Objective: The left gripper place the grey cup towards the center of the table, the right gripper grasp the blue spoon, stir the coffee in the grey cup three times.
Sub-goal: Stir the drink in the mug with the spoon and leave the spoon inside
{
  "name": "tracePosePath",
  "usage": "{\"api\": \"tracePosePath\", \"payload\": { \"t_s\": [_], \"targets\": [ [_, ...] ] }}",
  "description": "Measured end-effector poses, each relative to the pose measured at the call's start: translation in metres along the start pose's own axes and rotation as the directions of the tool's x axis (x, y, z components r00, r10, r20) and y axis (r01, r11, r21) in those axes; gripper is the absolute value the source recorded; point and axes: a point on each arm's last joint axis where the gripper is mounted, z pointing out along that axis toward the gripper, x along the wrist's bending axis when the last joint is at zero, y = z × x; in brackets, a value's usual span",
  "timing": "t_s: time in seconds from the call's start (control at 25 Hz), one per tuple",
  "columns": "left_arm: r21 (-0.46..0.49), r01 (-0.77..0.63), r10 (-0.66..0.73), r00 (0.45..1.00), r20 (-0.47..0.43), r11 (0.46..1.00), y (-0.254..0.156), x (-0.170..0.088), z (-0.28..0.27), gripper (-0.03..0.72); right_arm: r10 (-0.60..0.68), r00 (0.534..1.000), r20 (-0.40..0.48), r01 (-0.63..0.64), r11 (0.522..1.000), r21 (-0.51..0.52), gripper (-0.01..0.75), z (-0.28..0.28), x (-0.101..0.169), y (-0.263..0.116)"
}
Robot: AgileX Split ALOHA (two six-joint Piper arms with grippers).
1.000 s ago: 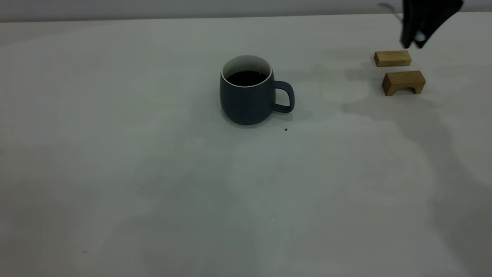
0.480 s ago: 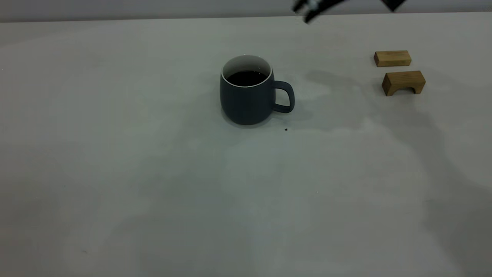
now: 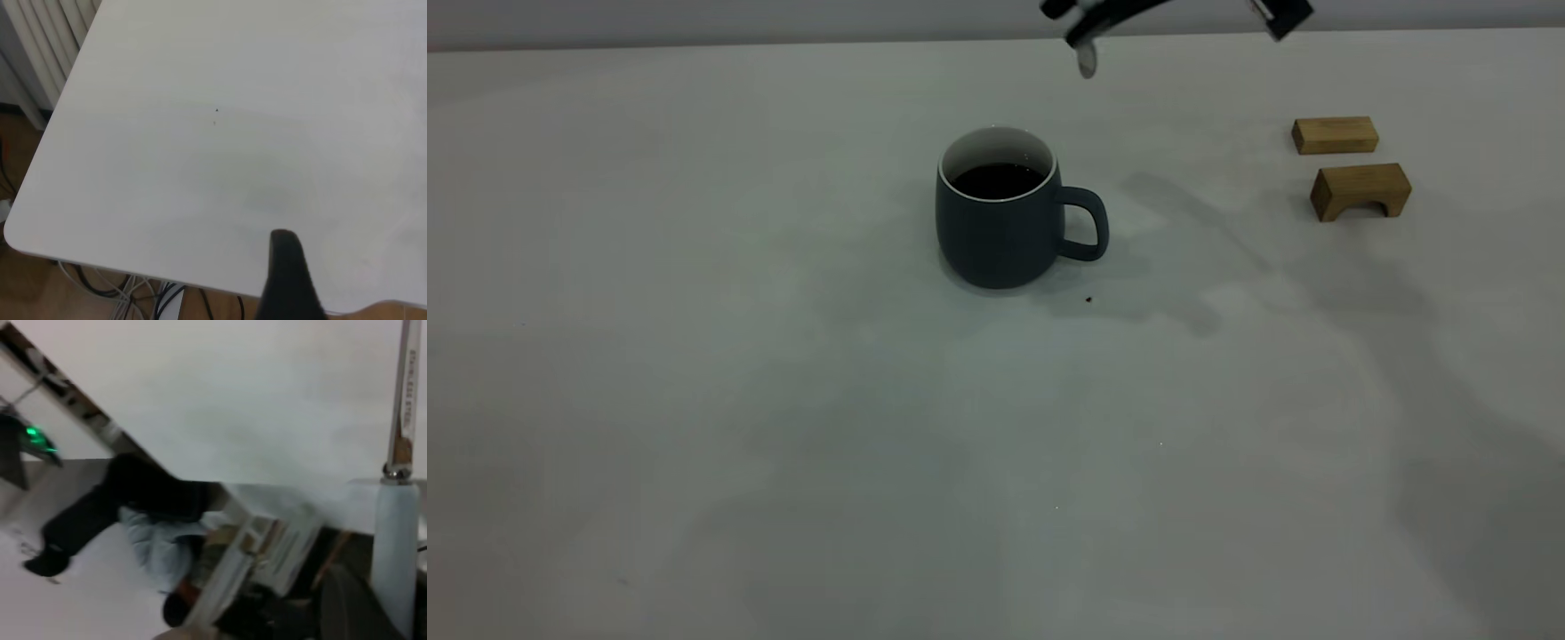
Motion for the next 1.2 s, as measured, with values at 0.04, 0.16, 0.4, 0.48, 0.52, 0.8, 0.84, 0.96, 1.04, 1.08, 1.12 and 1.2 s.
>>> {"api": "tracePosePath", "payload": {
  "t_s": [0.04, 0.16, 0.4, 0.48, 0.52, 0.8, 0.84, 0.96, 1.04, 1.08, 1.12, 1.2],
  "targets": [
    [0.0, 0.0, 0.0, 1.0, 0.0, 1.0, 0.0, 0.0, 0.0, 0.583, 0.024, 1.0, -0.012, -0.024, 1.0, 0.008, 0.136, 0.002, 0.001, 0.0],
    [0.0, 0.0, 0.0, 1.0, 0.0, 1.0, 0.0, 0.0, 0.0, 0.583, 0.094, 0.994, -0.057, -0.092, 0.995, 0.047, 0.136, 0.013, 0.003, 0.0],
    [0.0, 0.0, 0.0, 1.0, 0.0, 1.0, 0.0, 0.0, 0.0, 0.583, 0.241, 0.962, -0.124, -0.224, 0.965, 0.139, 0.134, 0.04, 0.002, 0.004],
    [0.0, 0.0, 0.0, 1.0, 0.0, 1.0, 0.0, 0.0, 0.0, 0.583, 0.28, 0.949, -0.146, -0.257, 0.954, 0.157, 0.133, 0.042, 0.004, 0.004],
    [0.0, 0.0, 0.0, 1.0, 0.0, 1.0, 0.0, 0.0, 0.0, 0.583, 0.297, 0.943, -0.153, -0.272, 0.948, 0.165, 0.133, 0.043, 0.005, 0.004],
    [0.0, 0.0, 0.0, 1.0, 0.0, 1.0, 0.0, 0.0, 0.0, 0.583, 0.395, 0.907, -0.144, -0.363, 0.909, 0.206, 0.133, 0.056, 0.003, 0.005],
    [0.0, 0.0, 0.0, 1.0, 0.0, 1.0, 0.0, 0.0, 0.0, 0.583, 0.407, 0.902, -0.145, -0.374, 0.903, 0.211, 0.133, 0.058, 0.001, 0.007],
    [0.0, 0.0, 0.0, 1.0, 0.0, 1.0, 0.0, 0.0, 0.0, 0.583, 0.447, 0.882, -0.15, -0.41, 0.883, 0.227, 0.133, 0.065, -0.005, 0.014],
    [0.0, 0.0, 0.0, 1.0, 0.0, 1.0, 0.0, 0.0, 0.0, 0.583, 0.461, 0.873, -0.158, -0.42, 0.877, 0.234, 0.133, 0.067, -0.006, 0.016],
    [0.0, 0.0, 0.0, 1.0, 0.0, 1.0, 0.0, 0.0, 0.0, 0.583, 0.462, 0.873, -0.159, -0.422, 0.876, 0.233, 0.133, 0.067, -0.006, 0.016],
    [0.0, 0.0, 0.0, 1.0, 0.0, 1.0, 0.0, 0.0, 0.0, 0.583, 0.461, 0.873, -0.16, -0.42, 0.877, 0.234, 0.132, 0.067, -0.006, 0.016],
    [0.0, 0.0, 0.0, 1.0, 0.0, 1.0, 0.0, 0.0, 0.0, 0.583, 0.457, 0.874, -0.165, -0.416, 0.879, 0.235, 0.132, 0.067, -0.006, 0.016]
  ]
}}
